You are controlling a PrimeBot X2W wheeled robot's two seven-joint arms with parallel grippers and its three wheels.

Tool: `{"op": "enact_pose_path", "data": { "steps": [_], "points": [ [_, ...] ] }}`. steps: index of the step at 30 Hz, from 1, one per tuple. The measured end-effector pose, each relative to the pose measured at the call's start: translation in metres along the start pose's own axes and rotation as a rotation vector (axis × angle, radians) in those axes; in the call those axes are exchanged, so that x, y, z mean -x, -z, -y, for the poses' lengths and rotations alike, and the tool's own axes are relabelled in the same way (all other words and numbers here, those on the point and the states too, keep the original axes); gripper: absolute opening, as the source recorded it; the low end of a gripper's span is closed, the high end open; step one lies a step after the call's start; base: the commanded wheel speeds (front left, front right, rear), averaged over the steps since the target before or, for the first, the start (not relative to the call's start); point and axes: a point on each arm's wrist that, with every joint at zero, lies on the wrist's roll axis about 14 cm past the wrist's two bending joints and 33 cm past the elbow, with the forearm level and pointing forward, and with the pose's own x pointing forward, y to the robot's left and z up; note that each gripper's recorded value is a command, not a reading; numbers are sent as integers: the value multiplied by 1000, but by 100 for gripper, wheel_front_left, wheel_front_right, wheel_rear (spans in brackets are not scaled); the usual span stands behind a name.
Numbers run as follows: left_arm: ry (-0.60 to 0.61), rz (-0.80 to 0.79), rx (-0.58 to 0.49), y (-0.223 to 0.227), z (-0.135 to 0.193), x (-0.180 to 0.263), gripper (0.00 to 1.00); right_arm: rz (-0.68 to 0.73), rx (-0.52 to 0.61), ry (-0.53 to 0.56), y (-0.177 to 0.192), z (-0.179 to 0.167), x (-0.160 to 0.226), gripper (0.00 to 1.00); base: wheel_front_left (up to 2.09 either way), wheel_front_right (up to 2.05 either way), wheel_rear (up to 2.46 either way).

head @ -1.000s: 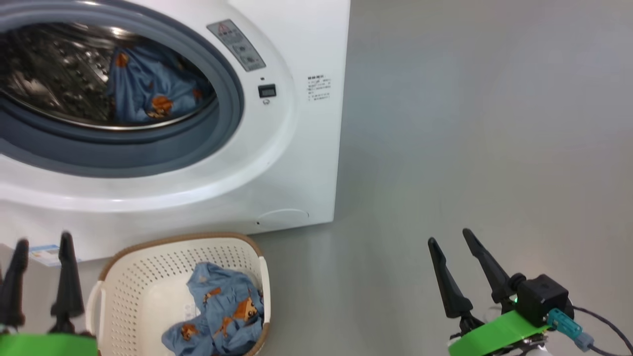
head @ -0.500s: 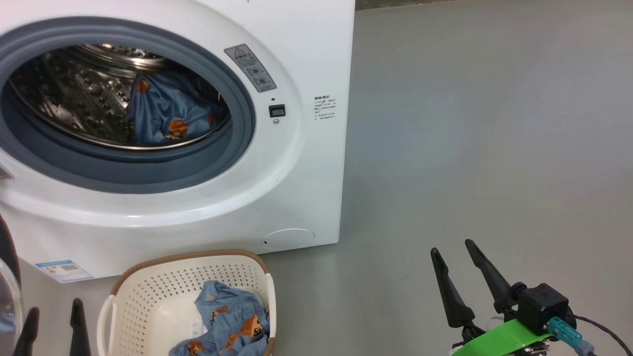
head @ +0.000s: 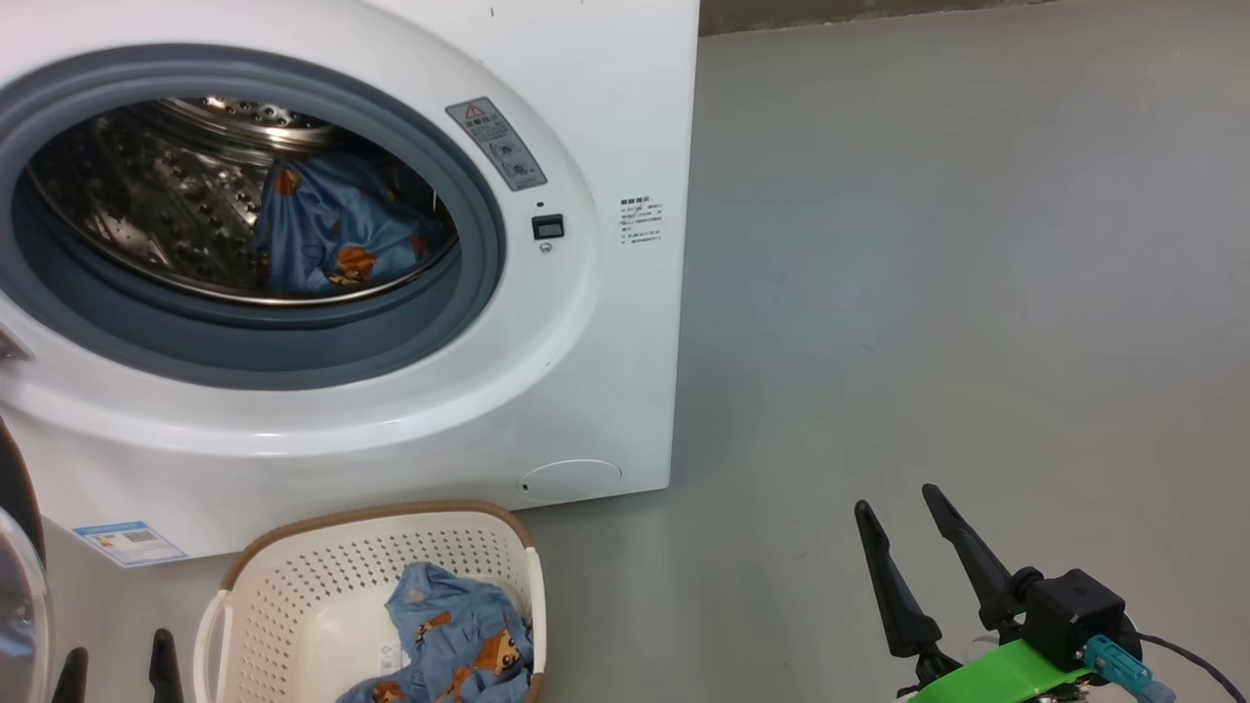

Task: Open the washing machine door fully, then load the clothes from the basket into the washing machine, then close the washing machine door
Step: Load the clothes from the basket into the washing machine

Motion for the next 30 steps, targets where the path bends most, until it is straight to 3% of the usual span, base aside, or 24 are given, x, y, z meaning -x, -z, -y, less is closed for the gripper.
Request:
{"op": "enact_pose_path", "data": {
  "steps": [16, 30],
  "points": [
    [1, -42, 3, 12, 1, 6, 100, -4, 0, 10, 2, 4, -1, 100, 0, 0, 0],
    [43, -214, 56, 62, 12, 4, 100, -76, -4, 29, 27, 12, -6, 100, 0, 0, 0]
  ]
}}
